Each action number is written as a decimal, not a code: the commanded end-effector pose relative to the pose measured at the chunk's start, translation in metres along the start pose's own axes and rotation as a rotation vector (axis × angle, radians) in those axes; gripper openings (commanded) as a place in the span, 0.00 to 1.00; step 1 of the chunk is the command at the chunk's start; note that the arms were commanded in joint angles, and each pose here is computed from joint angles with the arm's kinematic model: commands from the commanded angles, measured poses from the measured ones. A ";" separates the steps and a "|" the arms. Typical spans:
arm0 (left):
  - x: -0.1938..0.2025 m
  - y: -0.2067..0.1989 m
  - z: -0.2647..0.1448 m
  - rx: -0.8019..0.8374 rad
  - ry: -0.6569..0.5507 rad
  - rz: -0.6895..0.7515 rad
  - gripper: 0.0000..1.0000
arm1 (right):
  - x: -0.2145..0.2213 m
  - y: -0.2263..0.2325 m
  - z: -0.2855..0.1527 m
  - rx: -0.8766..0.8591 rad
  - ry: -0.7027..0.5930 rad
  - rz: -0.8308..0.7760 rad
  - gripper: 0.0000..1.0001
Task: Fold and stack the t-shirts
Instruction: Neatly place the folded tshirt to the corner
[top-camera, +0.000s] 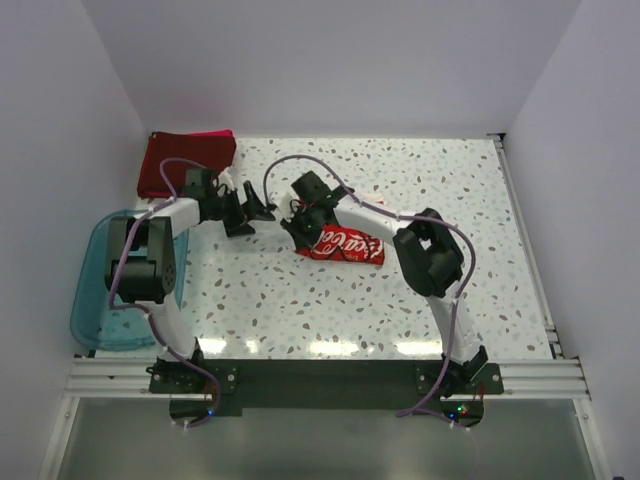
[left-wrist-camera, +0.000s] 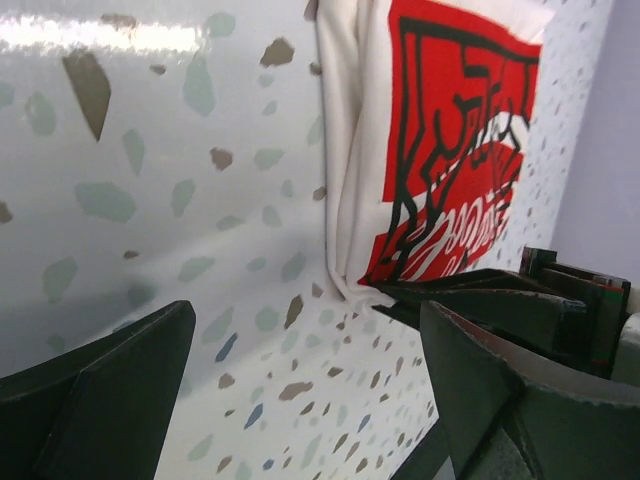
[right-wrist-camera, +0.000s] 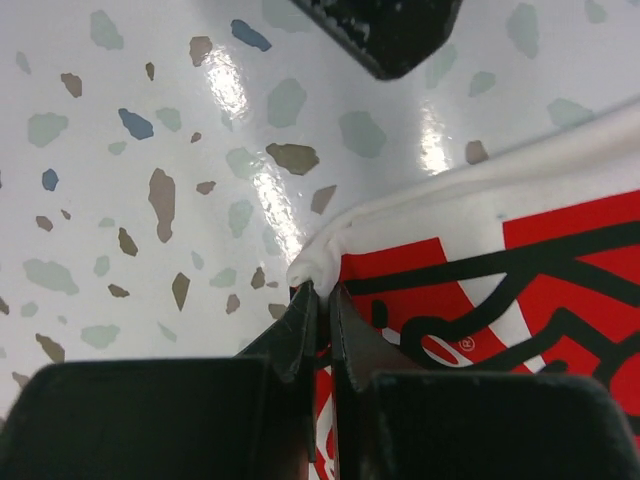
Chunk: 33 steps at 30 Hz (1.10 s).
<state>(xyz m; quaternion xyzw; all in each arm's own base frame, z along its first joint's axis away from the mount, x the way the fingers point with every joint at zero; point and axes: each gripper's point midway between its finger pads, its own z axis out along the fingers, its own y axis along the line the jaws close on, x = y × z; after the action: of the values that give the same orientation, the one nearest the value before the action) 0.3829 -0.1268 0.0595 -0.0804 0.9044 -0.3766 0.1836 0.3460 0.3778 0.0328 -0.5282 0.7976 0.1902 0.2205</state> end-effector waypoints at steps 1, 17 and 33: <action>-0.023 -0.034 0.008 0.164 -0.082 -0.018 1.00 | -0.042 -0.010 -0.052 -0.008 -0.166 0.020 0.00; -0.013 -0.061 0.070 0.265 -0.136 -0.292 1.00 | -0.057 -0.008 -0.079 -0.080 -0.273 0.056 0.00; -0.016 -0.075 0.127 0.250 -0.135 -0.356 0.95 | -0.072 -0.010 -0.075 -0.084 -0.309 0.115 0.00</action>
<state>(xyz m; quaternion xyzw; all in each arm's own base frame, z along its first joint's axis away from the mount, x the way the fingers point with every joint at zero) 0.4369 -0.2576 0.0529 -0.2172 0.8036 -0.5259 0.1746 0.3604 0.3685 0.0952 -0.4570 0.8021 0.2821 0.2611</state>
